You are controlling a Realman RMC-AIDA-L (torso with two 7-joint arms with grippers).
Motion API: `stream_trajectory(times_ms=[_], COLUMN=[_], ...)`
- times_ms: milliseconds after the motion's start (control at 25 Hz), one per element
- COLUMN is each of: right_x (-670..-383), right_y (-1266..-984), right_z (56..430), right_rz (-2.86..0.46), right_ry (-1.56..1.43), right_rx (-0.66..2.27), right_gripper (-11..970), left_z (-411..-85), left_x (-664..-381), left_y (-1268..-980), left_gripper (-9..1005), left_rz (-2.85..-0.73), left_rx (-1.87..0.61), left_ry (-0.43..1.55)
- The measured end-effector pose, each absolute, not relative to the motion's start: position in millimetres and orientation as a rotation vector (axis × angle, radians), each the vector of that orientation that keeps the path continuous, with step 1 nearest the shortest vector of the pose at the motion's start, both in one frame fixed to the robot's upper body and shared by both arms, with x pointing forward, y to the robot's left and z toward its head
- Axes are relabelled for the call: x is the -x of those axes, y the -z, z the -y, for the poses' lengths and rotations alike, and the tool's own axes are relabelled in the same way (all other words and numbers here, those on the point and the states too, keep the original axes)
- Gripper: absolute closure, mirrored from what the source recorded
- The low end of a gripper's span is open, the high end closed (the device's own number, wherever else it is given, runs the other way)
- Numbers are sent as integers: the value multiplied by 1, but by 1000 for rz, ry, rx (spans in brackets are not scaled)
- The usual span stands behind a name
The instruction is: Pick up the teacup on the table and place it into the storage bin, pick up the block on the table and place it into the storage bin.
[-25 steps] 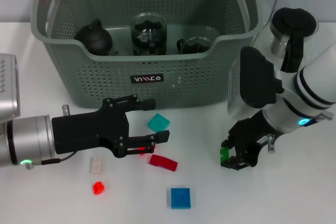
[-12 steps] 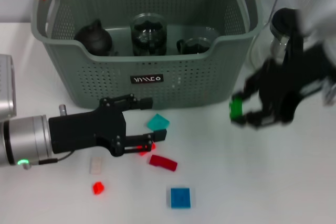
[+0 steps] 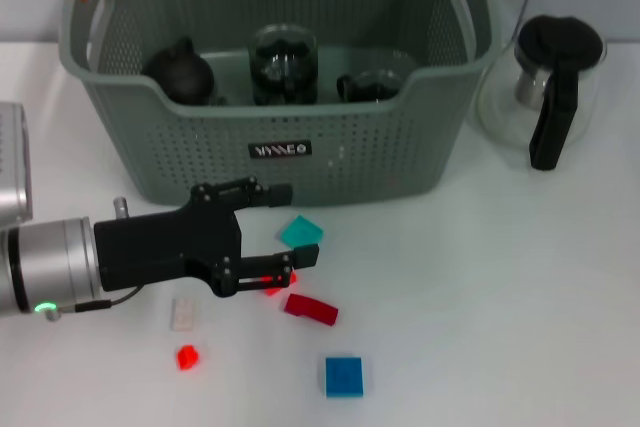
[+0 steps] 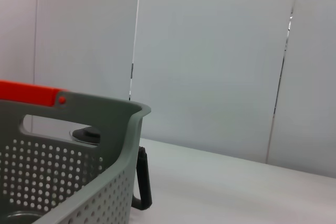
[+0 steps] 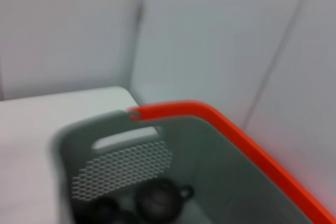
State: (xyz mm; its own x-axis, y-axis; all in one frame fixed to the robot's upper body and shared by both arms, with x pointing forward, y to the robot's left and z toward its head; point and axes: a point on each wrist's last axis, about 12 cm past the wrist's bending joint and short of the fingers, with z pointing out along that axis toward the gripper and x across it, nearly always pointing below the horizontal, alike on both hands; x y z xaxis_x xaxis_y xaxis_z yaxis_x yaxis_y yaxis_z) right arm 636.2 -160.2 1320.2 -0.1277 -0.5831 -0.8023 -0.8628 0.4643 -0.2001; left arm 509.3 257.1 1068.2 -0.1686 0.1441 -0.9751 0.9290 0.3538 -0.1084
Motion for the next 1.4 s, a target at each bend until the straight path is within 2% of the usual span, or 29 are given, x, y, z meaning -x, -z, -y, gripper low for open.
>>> stream_trajectory(times_ms=[160, 280, 520, 680, 840, 1080, 1240, 1400], right_x=[-669, -678, -676, -653, -612, -563, -548, -545], right_y=[-1297, -1284, -1285, -1295, -1292, -1253, -1214, -1187], right_z=[155, 156, 157, 164, 180, 202, 195, 177], right_rz=[-1963, -2006, -1999, -1909, -1826, -1884, -1973, -1993], right_ry=[-406, -392, -352, -439, -595, -765, -858, -926], right_rx=[1199, 1184, 1197, 1258, 1422, 1657, 1785, 1866], right_gripper=[510, 509, 306, 189, 72, 80, 81, 82], left_z=[-257, -257, -258, -258, -259, -261, -261, -260], left_x=[-510, -511, -511, -512, -511, -510, -511, -511], left_y=[-1068, -1069, -1069, -1070, -1070, -1069, -1069, -1069], left_gripper=[274, 274, 275, 276, 276, 277, 278, 279], left_rz=[-1585, -1586, -1587, -1585, -1588, -1595, -1594, -1594], left_rx=[-992, -993, -995, -997, -1002, -998, -998, -1000], left_ry=[953, 951, 944, 944, 942, 935, 932, 932])
